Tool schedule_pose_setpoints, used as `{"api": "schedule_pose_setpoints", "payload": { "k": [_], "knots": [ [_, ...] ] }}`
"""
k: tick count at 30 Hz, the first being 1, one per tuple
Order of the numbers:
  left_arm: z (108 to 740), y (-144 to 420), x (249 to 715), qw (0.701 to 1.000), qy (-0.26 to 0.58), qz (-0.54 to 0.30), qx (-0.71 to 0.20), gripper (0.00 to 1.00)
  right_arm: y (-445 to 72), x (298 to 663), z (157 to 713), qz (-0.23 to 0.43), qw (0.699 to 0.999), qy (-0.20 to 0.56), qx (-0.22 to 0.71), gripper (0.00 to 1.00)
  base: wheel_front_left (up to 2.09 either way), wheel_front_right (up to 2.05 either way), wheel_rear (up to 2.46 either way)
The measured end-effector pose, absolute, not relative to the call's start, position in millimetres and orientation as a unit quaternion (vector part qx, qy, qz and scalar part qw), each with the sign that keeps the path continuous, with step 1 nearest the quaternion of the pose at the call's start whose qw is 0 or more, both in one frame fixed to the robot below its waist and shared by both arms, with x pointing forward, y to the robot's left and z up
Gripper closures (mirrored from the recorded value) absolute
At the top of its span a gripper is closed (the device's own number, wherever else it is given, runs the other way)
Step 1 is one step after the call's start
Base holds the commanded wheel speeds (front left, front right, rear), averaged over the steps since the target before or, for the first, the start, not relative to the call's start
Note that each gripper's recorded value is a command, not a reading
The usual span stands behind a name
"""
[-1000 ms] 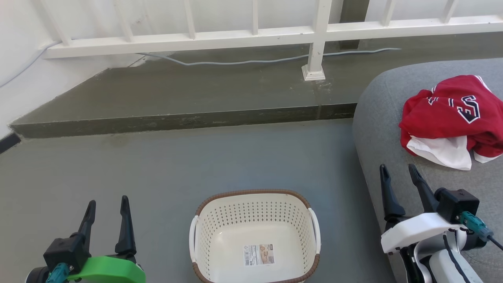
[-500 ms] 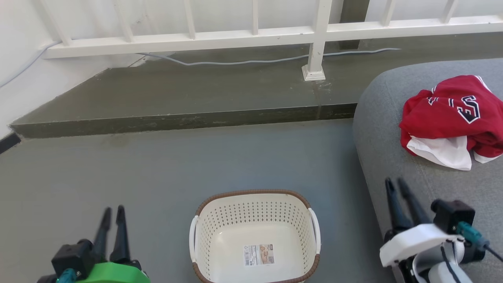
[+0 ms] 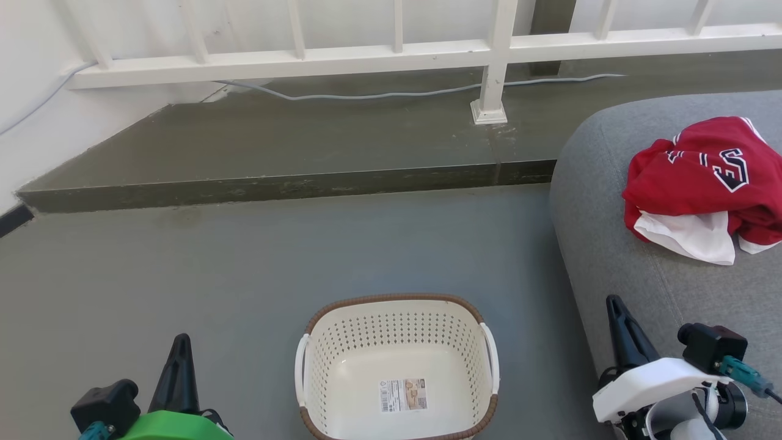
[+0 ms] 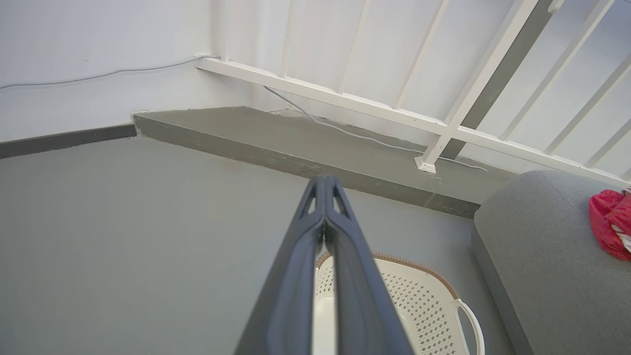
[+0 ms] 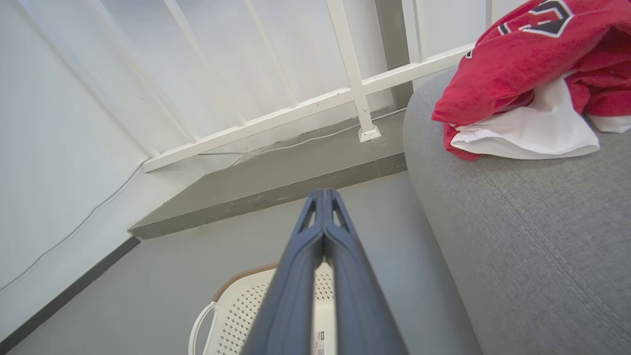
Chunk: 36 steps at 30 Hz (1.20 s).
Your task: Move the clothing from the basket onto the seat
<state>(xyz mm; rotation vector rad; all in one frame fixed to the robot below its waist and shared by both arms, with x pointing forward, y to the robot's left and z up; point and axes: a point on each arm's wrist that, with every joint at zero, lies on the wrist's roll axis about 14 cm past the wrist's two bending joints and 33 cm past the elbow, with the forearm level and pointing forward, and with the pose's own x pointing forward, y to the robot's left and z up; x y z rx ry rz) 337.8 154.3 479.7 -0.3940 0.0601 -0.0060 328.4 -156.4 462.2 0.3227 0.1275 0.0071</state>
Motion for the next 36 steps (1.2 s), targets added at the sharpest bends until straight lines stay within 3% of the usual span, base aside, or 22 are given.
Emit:
{"api": "schedule_pose_setpoints", "payload": {
  "k": [36],
  "knots": [
    [459.1,170.3,344.4,0.906,0.086,0.037,-0.414,1.00,-179.9,342.9,456.1,-0.044,0.913,0.088,0.397,1.00,0.00,0.00,0.00]
  ]
}}
